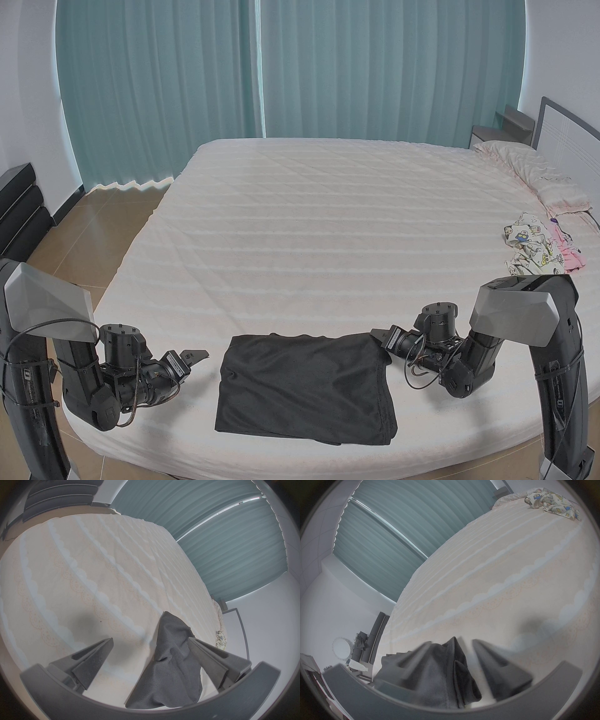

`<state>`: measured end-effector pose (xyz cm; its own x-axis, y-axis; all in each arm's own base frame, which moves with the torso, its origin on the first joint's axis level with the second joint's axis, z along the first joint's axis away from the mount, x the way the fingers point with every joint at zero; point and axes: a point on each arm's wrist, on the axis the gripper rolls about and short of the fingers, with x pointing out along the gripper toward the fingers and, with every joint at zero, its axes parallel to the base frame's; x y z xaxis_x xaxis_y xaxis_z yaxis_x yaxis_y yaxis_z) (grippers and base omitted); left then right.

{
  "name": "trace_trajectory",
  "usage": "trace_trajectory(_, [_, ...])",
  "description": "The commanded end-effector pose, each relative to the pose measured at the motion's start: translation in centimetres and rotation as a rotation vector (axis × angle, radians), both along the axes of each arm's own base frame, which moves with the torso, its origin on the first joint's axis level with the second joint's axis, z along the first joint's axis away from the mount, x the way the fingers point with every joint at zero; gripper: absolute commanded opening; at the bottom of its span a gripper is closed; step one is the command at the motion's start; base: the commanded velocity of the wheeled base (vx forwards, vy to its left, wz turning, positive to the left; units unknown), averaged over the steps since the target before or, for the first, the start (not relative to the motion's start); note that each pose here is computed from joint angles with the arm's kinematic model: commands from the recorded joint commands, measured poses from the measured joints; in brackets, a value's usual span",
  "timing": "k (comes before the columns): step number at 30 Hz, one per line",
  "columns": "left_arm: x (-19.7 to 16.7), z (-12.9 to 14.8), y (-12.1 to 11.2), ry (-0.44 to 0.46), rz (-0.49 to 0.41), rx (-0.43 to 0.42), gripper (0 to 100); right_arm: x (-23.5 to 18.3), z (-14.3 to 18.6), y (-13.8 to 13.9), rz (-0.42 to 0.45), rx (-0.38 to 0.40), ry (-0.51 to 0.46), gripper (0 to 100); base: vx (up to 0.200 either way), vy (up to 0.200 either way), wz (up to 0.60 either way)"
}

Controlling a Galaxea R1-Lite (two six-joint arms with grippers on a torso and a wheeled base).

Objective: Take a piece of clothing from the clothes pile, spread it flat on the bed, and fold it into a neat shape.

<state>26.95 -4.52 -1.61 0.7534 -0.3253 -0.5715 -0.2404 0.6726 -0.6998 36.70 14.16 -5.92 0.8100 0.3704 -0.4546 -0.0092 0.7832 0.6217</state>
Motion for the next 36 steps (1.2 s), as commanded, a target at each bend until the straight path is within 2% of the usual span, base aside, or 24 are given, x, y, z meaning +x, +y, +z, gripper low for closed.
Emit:
trace_trajectory(1, [0.0, -0.1, 0.0, 0.002, 0.0, 0.0, 100, -0.4, -0.3, 0.4, 0.023, -0.011, 0.006, 100, 0.0, 0.0, 0.0])
trace_trajectory(9, [0.0, -0.1, 0.0, 0.002, 0.0, 0.0, 100, -0.7, -0.3, 2.0, 0.075, -0.007, 0.002, 100, 0.0, 0.0, 0.0])
trace_trajectory(10, [0.0, -0.1, 0.0, 0.002, 0.0, 0.0, 100, -0.7, -0.3, 2.0, 0.078, -0.008, 0.003, 0, 0.0, 0.0, 0.0])
trace_trajectory(24, [0.0, -0.1, 0.0, 0.002, 0.001, -0.001, 100, 0.8, -0.1, 0.5, 0.02, 0.011, -0.03, 0, 0.0, 0.0, 0.0])
trace_trajectory(36, [0.0, -0.1, 0.0, 0.004, 0.001, -0.001, 100, 1.0, 0.1, 0.6, 0.017, 0.017, -0.04, 0, 0.0, 0.0, 0.0])
